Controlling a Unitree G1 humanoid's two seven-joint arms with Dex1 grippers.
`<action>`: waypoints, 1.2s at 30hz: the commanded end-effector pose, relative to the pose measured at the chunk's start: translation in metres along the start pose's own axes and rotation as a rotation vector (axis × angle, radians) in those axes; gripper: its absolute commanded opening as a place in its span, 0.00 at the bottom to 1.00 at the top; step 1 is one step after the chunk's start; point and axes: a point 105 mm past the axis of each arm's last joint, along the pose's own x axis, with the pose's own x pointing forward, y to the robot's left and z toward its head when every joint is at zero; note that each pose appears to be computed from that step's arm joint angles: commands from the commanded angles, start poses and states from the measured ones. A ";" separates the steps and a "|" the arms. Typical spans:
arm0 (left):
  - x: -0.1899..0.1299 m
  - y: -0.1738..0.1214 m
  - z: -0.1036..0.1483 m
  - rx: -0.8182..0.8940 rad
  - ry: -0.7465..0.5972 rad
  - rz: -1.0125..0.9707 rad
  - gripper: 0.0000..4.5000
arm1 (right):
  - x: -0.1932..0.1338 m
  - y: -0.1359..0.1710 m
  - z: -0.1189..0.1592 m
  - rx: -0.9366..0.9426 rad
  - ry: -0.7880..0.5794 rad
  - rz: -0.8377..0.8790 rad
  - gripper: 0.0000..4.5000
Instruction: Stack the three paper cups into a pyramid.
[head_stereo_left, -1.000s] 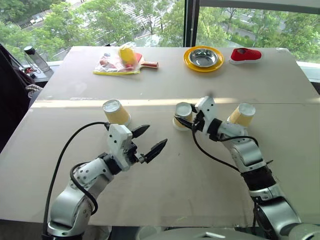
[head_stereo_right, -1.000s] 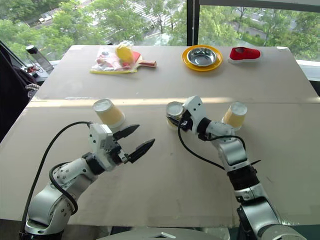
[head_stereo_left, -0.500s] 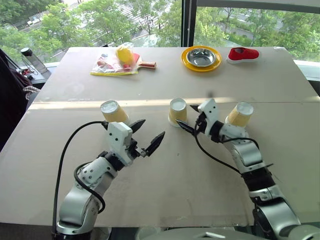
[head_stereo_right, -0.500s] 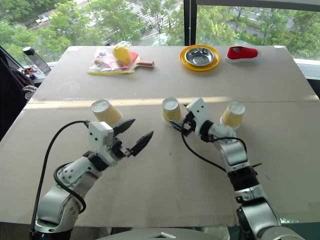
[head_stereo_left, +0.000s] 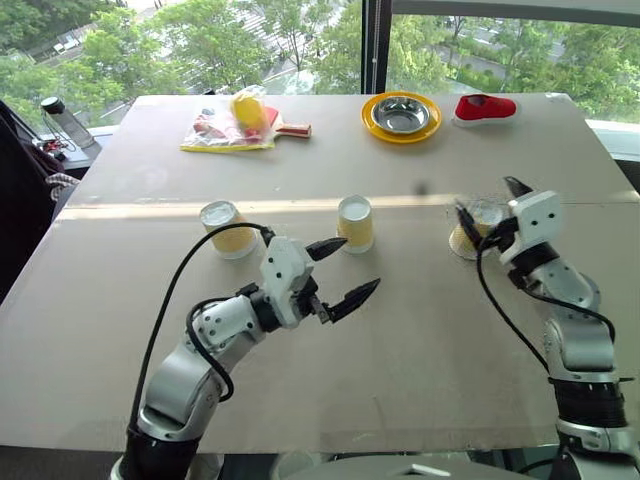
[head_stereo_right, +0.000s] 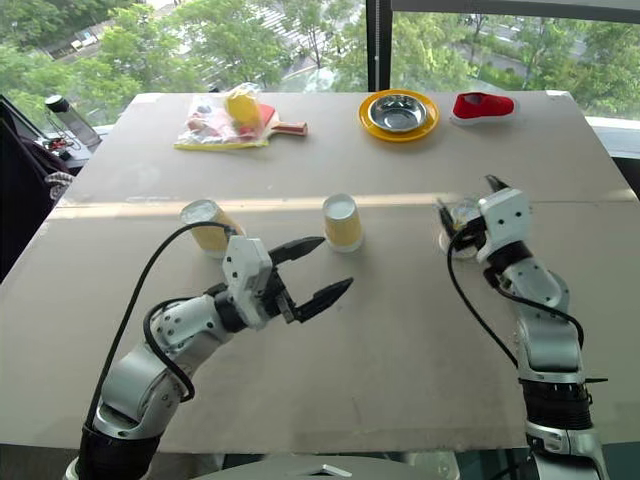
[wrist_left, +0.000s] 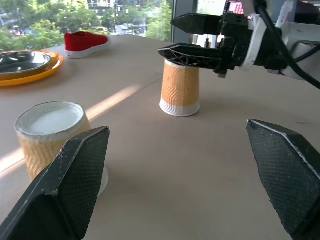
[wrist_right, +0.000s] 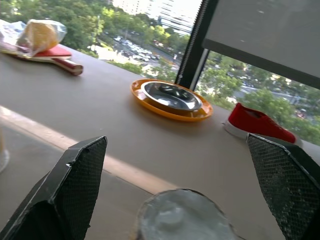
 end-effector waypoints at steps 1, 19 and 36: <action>0.001 -0.004 0.011 0.036 -0.026 -0.067 1.00 | 0.001 -0.007 0.003 0.039 -0.016 -0.040 0.99; 0.006 0.002 0.017 0.047 -0.044 -0.092 1.00 | 0.000 0.014 -0.015 0.166 0.044 0.025 0.99; 0.007 0.000 0.023 0.063 -0.065 -0.116 1.00 | -0.002 0.025 -0.026 0.276 0.090 0.065 0.57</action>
